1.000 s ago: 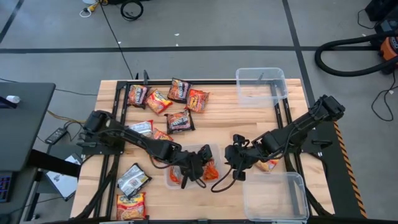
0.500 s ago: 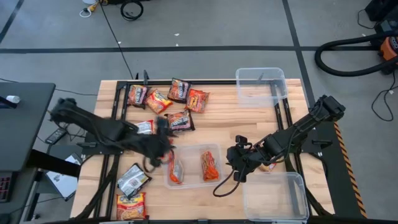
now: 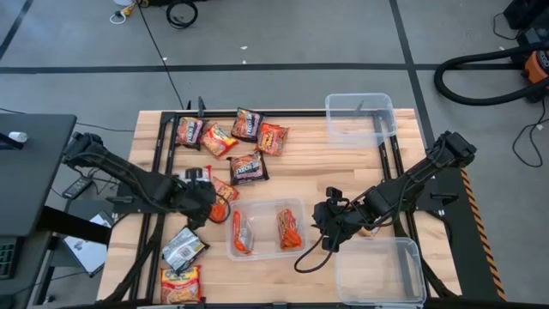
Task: Sort Maruchan noodles
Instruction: Put the orange noodle pack into the bottom left transparent bin
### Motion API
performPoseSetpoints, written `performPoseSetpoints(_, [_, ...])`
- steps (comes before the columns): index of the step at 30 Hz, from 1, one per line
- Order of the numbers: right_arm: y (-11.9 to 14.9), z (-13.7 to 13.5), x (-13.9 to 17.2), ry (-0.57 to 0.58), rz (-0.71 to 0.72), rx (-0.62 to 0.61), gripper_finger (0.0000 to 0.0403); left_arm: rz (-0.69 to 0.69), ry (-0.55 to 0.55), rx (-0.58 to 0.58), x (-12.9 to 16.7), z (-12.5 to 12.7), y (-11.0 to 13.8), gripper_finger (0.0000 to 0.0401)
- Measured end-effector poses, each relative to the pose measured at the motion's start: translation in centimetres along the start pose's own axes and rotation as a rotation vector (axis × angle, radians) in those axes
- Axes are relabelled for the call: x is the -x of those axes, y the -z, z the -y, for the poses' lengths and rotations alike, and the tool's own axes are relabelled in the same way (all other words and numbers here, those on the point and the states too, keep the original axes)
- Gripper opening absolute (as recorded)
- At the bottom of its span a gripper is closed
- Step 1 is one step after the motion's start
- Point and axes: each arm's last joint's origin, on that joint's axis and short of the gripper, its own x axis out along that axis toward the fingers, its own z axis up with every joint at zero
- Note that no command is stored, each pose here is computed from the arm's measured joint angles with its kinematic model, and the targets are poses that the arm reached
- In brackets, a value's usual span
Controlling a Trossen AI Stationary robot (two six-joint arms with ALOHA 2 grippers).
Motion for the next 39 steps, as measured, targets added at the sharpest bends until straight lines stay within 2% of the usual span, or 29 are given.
performPoseSetpoints(5, [0.0,0.0,0.0,0.0,-0.002,-0.015,0.0137,0.049,0.028,0.034,-2.6,1.0,0.2,0.0208])
performPoseSetpoints(8, [0.1,0.0,0.0,0.0,-0.008,-0.016,0.0137,0.069,0.031,0.006,-3.6,1.7,0.1,0.0234])
performPoseSetpoints(14, [0.1,0.1,0.0,0.003,-0.01,-0.015,0.0137,0.095,-0.113,-0.058,-5.6,3.3,0.0,0.0251])
performPoseSetpoints(21, [0.2,0.1,0.0,0.007,-0.018,-0.015,0.0137,0.085,-0.174,0.077,-7.3,4.2,-0.2,0.025])
performPoseSetpoints(24, [0.2,0.1,0.0,0.007,-0.018,-0.015,0.0137,0.076,-0.159,0.104,-7.4,4.3,-0.1,0.0249])
performPoseSetpoints(29, [0.2,0.1,0.0,-0.006,-0.031,-0.017,0.0137,0.077,-0.135,0.077,-6.5,4.6,0.2,0.0249])
performPoseSetpoints(32, [0.2,0.1,0.0,-0.009,-0.034,-0.017,0.0137,0.083,-0.114,0.039,-5.5,4.5,-0.3,0.0249])
performPoseSetpoints(39, [0.3,0.1,0.0,-0.008,-0.035,-0.035,0.0137,0.125,-0.142,0.031,-2.0,3.2,-1.5,0.0249])
